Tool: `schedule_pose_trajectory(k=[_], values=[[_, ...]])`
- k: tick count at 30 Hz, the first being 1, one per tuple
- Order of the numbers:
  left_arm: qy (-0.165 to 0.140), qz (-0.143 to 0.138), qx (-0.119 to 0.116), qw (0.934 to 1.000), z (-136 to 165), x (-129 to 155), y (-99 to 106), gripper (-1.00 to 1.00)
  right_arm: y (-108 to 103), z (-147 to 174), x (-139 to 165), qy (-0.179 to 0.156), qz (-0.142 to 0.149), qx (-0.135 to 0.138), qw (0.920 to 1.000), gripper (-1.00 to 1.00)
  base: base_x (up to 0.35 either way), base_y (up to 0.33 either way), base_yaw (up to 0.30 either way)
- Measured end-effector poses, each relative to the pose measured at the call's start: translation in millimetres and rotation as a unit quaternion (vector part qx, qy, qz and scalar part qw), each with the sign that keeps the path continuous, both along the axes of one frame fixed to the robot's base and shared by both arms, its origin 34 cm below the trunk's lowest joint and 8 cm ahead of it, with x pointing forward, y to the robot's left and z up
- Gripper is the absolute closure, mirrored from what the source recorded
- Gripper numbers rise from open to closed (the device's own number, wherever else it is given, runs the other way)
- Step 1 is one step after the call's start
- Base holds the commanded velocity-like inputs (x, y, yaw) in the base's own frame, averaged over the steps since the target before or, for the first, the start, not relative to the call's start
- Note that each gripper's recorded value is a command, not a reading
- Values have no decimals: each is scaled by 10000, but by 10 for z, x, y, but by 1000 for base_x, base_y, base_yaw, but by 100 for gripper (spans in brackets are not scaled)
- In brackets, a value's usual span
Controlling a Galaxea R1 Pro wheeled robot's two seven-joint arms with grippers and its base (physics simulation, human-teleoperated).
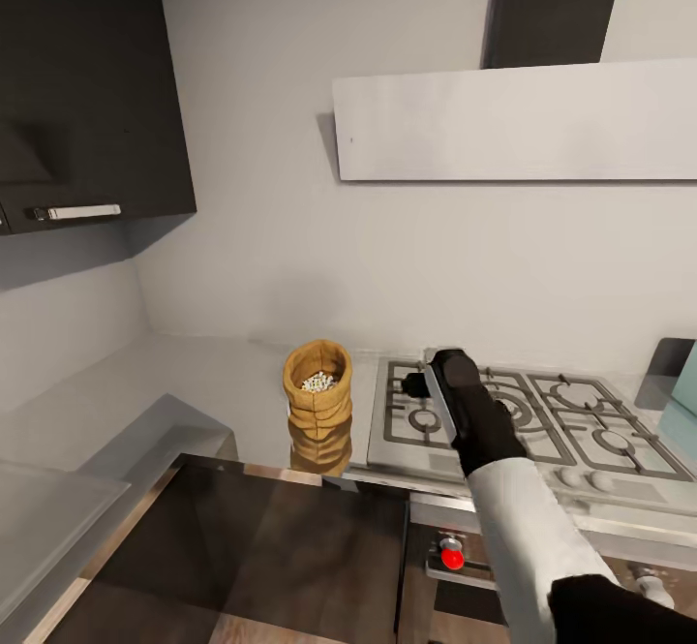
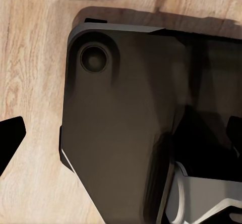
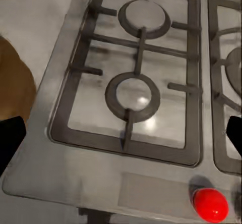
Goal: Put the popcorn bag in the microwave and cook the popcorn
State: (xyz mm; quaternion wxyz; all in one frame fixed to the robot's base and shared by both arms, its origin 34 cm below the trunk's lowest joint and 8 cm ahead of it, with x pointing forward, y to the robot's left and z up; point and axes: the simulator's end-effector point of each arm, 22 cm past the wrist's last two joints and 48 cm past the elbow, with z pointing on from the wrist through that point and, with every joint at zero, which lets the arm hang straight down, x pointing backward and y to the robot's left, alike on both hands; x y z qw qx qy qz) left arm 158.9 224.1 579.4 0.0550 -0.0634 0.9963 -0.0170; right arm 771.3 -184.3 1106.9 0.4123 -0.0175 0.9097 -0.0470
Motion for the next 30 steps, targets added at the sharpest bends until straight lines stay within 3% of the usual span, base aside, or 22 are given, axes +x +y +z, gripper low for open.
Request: schedule_pose_trajectory(k=[4, 11, 13, 16, 30], values=[[4, 0, -2, 10000, 0, -2, -2, -100, -68, 586, 428, -383, -159, -239, 9989, -100, 0, 0, 0], [8, 1, 3, 10000, -1, -4, 5, -100, -150, 365, 634, -571, -554, -252, 9965, -100, 0, 0, 0], [8, 0, 1, 10000, 0, -4, 2, -100, -184, 331, 618, -522, -624, -319, 9962, -100, 0, 0, 0], [8, 0, -4, 10000, 0, -4, -4, -100, -200, 145, 462, 57, -575, -449, 9973, -100, 0, 0, 24], [8, 0, -5, 10000, 0, -4, -6, -100, -191, 179, 439, 130, -546, -420, 9975, -100, 0, 0, 283]])
